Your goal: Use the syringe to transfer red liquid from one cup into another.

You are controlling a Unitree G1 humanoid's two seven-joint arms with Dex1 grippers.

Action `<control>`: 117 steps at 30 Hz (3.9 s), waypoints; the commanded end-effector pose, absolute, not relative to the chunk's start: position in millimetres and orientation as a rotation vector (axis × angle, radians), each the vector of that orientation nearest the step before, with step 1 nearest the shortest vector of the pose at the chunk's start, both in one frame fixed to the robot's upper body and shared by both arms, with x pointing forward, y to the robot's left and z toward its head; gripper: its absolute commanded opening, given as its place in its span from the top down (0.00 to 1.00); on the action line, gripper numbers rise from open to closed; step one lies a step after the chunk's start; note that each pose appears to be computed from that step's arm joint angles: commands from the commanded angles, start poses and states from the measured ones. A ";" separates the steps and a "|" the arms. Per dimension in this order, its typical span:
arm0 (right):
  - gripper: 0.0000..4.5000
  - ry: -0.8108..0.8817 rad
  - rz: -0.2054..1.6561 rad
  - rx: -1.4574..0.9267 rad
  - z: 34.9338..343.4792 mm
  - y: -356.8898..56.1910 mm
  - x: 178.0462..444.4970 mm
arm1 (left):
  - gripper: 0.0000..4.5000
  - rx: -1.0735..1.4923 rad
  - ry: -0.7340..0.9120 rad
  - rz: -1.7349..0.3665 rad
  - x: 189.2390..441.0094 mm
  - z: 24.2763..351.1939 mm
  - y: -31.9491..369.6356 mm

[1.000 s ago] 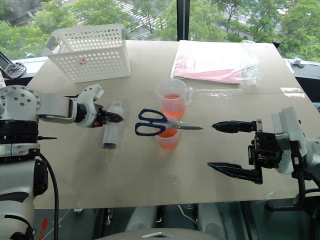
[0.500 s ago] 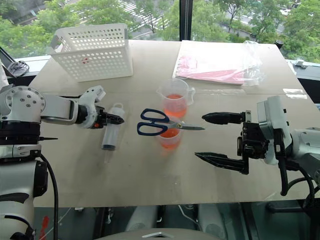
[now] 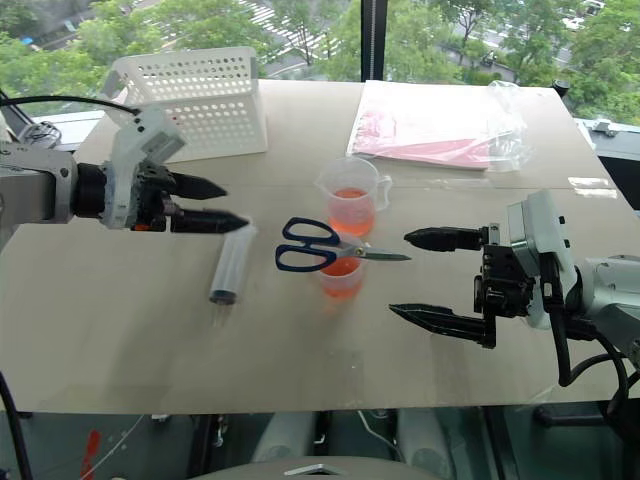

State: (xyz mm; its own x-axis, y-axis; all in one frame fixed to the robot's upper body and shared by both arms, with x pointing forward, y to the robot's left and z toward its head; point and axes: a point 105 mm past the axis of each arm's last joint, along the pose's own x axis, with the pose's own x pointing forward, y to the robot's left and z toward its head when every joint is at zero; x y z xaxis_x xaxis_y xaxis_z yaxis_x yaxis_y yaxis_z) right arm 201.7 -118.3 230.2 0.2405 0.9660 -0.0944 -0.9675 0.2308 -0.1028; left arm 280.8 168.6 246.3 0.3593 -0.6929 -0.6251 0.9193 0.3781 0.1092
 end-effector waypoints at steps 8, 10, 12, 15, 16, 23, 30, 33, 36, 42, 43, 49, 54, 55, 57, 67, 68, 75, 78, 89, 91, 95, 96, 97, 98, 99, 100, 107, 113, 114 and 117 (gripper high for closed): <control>0.00 0.023 1.278 -0.207 231.9 -130.5 185.9 | 0.08 0.845 0.486 -1.410 316.6 244.3 142.3; 0.00 0.023 1.267 -0.206 231.5 -131.1 183.1 | 0.08 0.868 0.482 -1.442 318.6 243.7 138.0; 0.00 0.023 1.254 -0.203 230.6 -131.5 180.6 | 0.08 0.862 0.473 -1.476 319.1 244.7 130.4; 0.00 0.022 1.240 -0.198 229.4 -131.3 177.8 | 0.17 0.885 0.464 -1.500 318.1 244.1 126.3; 0.00 0.022 1.238 -0.197 229.1 -131.4 177.3 | 0.24 0.895 0.463 -1.502 318.2 243.5 126.1; 0.00 0.019 1.219 -0.194 226.1 -133.2 176.2 | 0.61 0.920 0.455 -1.534 311.9 241.1 118.7; 0.00 0.011 1.224 -0.194 225.2 -133.9 178.2 | 0.69 0.972 0.476 -1.502 312.2 232.9 117.5; 0.00 0.007 1.226 -0.195 225.5 -134.3 178.5 | 0.69 0.961 0.487 -1.504 310.9 231.8 116.6; 0.00 0.006 1.226 -0.197 225.2 -135.0 178.5 | 0.51 0.948 0.492 -1.512 308.9 232.9 115.6; 0.00 0.002 1.223 -0.199 224.0 -134.5 178.6 | 0.20 0.970 0.478 -1.492 310.5 234.6 110.4; 0.00 0.001 1.222 -0.199 223.9 -134.5 178.6 | 0.20 0.970 0.482 -1.488 311.1 234.3 110.6; 0.00 -0.001 1.216 -0.201 223.0 -134.6 178.1 | 0.46 0.970 0.474 -1.509 307.7 234.9 107.0; 0.00 -0.003 1.212 -0.201 223.2 -134.5 178.0 | 0.52 0.975 0.483 -1.515 306.1 233.4 107.9; 0.00 -0.003 1.212 -0.201 223.3 -134.5 178.2 | 0.52 0.975 0.483 -1.515 306.3 233.4 108.0; 0.00 -0.004 1.212 -0.202 223.2 -134.1 177.7 | 0.52 0.998 0.499 -1.499 309.0 229.0 109.9; 0.00 -0.009 1.206 -0.205 223.7 -133.1 177.2 | 0.58 1.050 0.526 -1.500 313.6 218.1 112.5; 0.00 -0.008 1.205 -0.205 223.7 -133.1 177.2 | 0.65 1.050 0.528 -1.504 313.5 217.4 112.6; 0.00 -0.007 1.200 -0.208 224.5 -134.4 177.4 | 0.82 1.021 0.505 -1.505 313.6 226.3 111.7; 0.00 -0.007 1.200 -0.209 224.1 -133.7 177.9 | 0.82 0.979 0.479 -1.447 317.3 241.8 119.5; 0.00 -0.036 1.230 -0.178 223.0 -127.7 188.6 | 0.82 0.505 0.582 -0.775 305.9 268.2 259.0; 0.00 -0.041 1.244 -0.179 224.0 -125.8 192.1 | 0.82 0.430 0.627 -0.652 307.6 248.8 284.6; 0.00 -0.038 1.284 -0.193 228.1 -123.4 198.0 | 0.82 0.311 0.743 -0.376 318.9 200.9 330.1; 0.00 -0.037 1.288 -0.194 228.7 -123.4 198.8 | 0.82 0.261 0.733 -0.342 323.6 198.2 331.2; 0.00 -0.037 1.289 -0.193 229.1 -123.4 199.3 | 0.82 0.227 0.725 -0.316 327.1 196.6 332.1; 0.00 -0.034 1.294 -0.197 229.3 -123.0 199.5 | 0.82 0.209 0.726 -0.294 329.1 193.2 334.1; 0.00 -0.032 1.298 -0.199 229.4 -122.7 199.5 | 0.59 0.201 0.728 -0.280 330.0 190.9 335.4; 0.00 -0.031 1.301 -0.200 229.7 -122.6 199.2 | 0.52 0.185 0.741 -0.271 328.6 188.3 336.0; 0.00 -0.025 1.303 -0.195 230.4 -123.4 199.3 | 0.01 0.066 0.694 -0.299 307.1 233.5 289.1; 0.00 -0.035 1.313 -0.185 229.9 -118.0 202.3 | 0.01 0.038 0.772 -0.323 336.8 222.2 249.1; 0.00 -0.036 1.315 -0.184 230.5 -117.6 201.7 | 0.01 0.030 0.791 -0.293 342.6 215.9 246.6; 0.00 -0.031 1.316 -0.192 231.3 -119.1 198.9 | 0.01 0.007 0.857 -0.256 349.0 199.4 236.6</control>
